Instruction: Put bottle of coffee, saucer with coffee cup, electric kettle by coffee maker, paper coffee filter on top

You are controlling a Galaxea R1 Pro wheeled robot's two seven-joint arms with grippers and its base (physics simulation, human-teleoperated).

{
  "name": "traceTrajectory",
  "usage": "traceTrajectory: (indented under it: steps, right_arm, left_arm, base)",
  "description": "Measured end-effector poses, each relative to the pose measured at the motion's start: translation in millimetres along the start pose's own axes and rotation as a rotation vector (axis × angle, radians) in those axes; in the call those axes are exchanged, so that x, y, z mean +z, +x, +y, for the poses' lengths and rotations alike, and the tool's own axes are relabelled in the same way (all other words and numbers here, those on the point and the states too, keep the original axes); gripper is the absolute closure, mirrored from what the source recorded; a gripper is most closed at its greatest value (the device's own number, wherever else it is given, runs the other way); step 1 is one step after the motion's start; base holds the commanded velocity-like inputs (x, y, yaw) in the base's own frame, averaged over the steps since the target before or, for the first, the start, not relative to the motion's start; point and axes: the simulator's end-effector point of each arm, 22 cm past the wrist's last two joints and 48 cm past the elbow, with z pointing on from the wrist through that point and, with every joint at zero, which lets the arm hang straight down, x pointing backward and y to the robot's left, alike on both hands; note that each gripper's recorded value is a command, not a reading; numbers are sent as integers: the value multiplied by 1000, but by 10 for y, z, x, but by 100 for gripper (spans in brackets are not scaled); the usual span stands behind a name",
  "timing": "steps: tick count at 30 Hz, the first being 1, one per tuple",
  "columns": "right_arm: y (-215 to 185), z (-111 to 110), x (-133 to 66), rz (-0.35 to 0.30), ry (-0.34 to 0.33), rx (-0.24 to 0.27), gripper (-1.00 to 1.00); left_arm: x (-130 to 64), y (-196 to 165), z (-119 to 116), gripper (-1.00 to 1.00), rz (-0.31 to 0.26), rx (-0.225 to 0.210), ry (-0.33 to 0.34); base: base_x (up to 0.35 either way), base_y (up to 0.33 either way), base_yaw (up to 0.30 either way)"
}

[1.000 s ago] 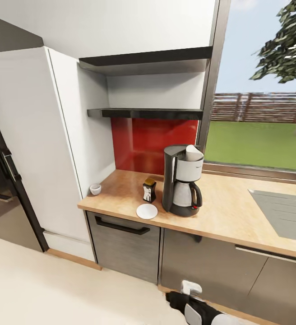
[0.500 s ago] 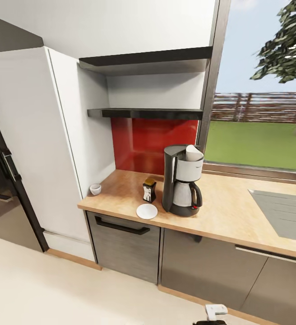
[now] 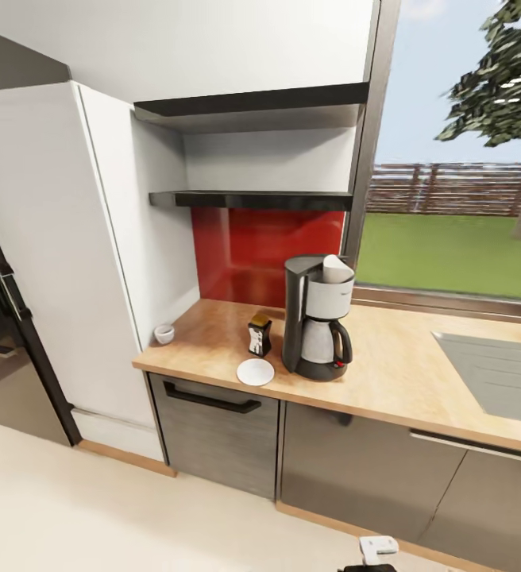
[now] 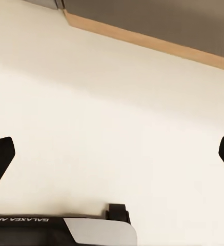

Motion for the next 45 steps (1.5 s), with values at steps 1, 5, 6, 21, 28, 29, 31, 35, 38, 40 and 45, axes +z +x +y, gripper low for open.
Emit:
traceTrajectory:
  steps: [1, 5, 6, 21, 28, 29, 31, 35, 38, 40, 45]
  right_arm:
    - [3, 0, -1, 0, 0, 0, -100]
    - [35, 0, -4, 4, 0, 0, -100]
    - [43, -3, -4, 4, 0, 1, -100]
    - [66, -25, -5, 7, 2, 1, -100]
    - [153, -5, -9, 18, -1, 0, -100]
    - [185, -1, -10, 22, -1, 0, -100]
    - [226, -12, -12, 27, 1, -1, -100]
    - [310, -182, -16, 39, 22, -6, -100]
    - [1132, -701, -132, 135, 85, -17, -100]
    - [1745, -852, -288, 142, 101, -31, -100]
    - [1931, -766, -343, 129, 89, -31, -100]
  left_arm:
    - [0, -1, 0, -100, 0, 1, 0]
    - [-1, 3, -1, -100, 1, 2, 0]
    - [-1, 4, -1, -100, 1, 2, 0]
    - [-9, 13, -74, -100, 3, -11, 9]
    - [-20, 31, -165, -100, 5, -5, 21]
    - [-21, 33, -169, -100, 6, -4, 21]
    - [-20, 74, -165, -100, 14, 0, 20]
    - [-20, 189, -148, -100, 37, 11, 16]
    - [-20, 209, -146, -100, 41, 16, 16]
    - [-20, 208, -145, -100, 39, 26, 16]
    - [-20, 208, -143, -100, 39, 28, 16]
  base:
    - [0, 0, -248]
    - [0, 0, -275]
    - [0, 0, -286]
    - [0, 0, -298]
    - [0, 0, -300]
    - [0, 0, -300]
    - [0, 0, -300]
    - [0, 0, -300]
    - [0, 0, -300]
    - [0, 0, -300]
    - [0, 0, -300]
